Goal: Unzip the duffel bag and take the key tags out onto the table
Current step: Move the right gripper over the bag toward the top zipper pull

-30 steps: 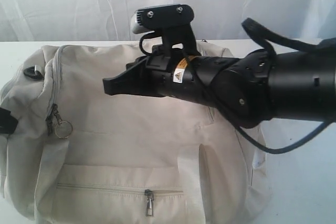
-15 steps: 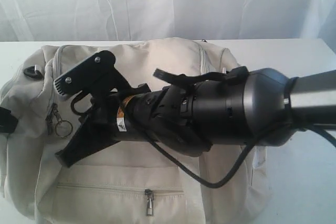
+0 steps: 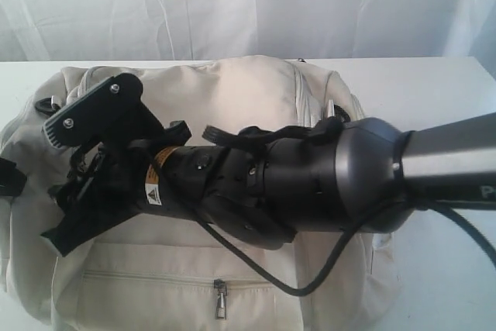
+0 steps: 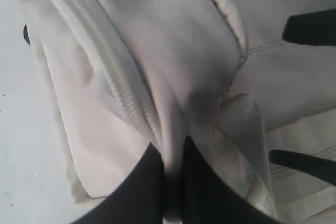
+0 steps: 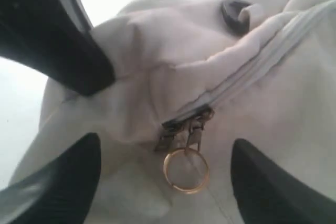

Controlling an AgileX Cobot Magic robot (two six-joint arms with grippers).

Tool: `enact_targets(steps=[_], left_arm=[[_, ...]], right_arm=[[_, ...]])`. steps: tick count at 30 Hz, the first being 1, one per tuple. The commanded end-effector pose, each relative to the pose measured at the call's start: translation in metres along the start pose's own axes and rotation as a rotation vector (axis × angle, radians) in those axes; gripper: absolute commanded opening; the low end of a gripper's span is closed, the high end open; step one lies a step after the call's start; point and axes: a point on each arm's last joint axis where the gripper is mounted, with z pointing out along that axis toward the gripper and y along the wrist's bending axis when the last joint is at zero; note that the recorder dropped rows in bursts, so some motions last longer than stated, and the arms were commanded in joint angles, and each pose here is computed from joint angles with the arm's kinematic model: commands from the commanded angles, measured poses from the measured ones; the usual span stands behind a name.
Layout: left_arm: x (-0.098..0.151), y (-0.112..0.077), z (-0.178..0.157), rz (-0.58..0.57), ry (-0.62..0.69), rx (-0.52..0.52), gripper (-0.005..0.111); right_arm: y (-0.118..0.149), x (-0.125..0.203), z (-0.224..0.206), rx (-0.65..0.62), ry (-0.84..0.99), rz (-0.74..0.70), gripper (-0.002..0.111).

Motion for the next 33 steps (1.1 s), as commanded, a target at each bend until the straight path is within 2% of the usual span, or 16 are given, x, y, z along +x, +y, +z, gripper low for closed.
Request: enact_targets(steps=[1, 6, 13, 19, 26, 33], left_arm=[[0.002, -0.003, -0.002, -0.014, 0.001, 0.022, 0.0], [0.002, -0.003, -0.002, -0.014, 0.001, 0.022, 0.0], [0.002, -0.003, -0.002, -0.014, 0.001, 0.022, 0.0], [0.002, -0.003, -0.002, -0.014, -0.003, 0.02, 0.0], [0.002, -0.003, -0.002, -0.014, -0.003, 0.02, 0.0], [0.002, -0.003, -0.002, -0.014, 0.0, 0.022, 0.0]], right_arm=[[0.0, 0.014, 0.01, 0.002, 0.053, 0.0, 0.068], [-0.006, 0.018, 0.013, 0.013, 0.063, -0.004, 0.068], [-0.029, 0.016, 0.011, 0.072, 0.038, 0.077, 0.068], [-0.029, 0.016, 0.013, 0.068, 0.015, 0.124, 0.067], [-0.029, 0.028, 0.024, 0.063, 0.013, 0.276, 0.065], [-0.029, 0.024, 0.025, 0.047, -0.029, 0.295, 0.065]])
